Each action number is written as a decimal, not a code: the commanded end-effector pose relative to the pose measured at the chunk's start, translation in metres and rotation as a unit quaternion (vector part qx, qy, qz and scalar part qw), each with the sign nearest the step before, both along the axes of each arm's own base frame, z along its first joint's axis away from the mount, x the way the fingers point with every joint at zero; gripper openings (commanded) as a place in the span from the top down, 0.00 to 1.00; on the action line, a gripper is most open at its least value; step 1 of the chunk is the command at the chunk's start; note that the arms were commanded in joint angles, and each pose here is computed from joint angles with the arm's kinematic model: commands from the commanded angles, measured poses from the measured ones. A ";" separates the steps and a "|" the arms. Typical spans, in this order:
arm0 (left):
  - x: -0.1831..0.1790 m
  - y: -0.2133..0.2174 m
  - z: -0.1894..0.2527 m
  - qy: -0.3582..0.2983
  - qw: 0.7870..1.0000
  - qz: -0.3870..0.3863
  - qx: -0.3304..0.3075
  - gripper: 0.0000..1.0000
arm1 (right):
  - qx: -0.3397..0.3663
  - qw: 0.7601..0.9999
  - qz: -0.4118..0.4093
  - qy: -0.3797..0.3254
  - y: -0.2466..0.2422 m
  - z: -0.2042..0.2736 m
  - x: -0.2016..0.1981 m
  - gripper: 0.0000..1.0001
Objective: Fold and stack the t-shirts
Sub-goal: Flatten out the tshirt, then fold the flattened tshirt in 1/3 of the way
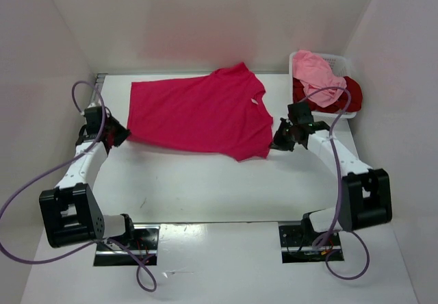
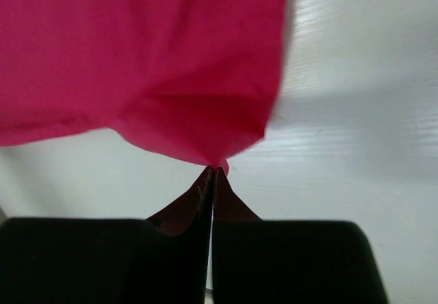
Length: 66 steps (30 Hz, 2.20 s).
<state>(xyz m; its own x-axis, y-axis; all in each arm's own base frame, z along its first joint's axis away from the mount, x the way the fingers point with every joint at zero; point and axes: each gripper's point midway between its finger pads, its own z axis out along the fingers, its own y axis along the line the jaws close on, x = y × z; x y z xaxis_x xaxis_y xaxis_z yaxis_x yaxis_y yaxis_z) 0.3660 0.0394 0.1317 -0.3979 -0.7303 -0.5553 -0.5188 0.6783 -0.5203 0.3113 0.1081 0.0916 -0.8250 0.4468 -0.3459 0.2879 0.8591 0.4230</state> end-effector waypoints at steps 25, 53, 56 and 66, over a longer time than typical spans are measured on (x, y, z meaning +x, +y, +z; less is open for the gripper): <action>-0.020 0.021 -0.042 0.077 0.996 0.047 -0.003 1.00 | 0.026 0.998 0.004 -0.051 0.012 0.034 0.047 1.00; 0.072 0.039 -0.062 0.067 0.996 0.054 -0.031 1.00 | -0.038 0.995 -0.002 -0.095 0.018 0.023 0.219 1.00; 0.079 0.040 -0.063 0.059 0.996 0.062 -0.037 1.00 | -0.040 0.994 -0.005 -0.106 0.019 0.026 0.235 1.00; 0.092 0.043 -0.058 0.041 0.996 0.073 -0.044 0.76 | -0.040 0.994 -0.005 -0.100 0.024 0.007 0.263 0.99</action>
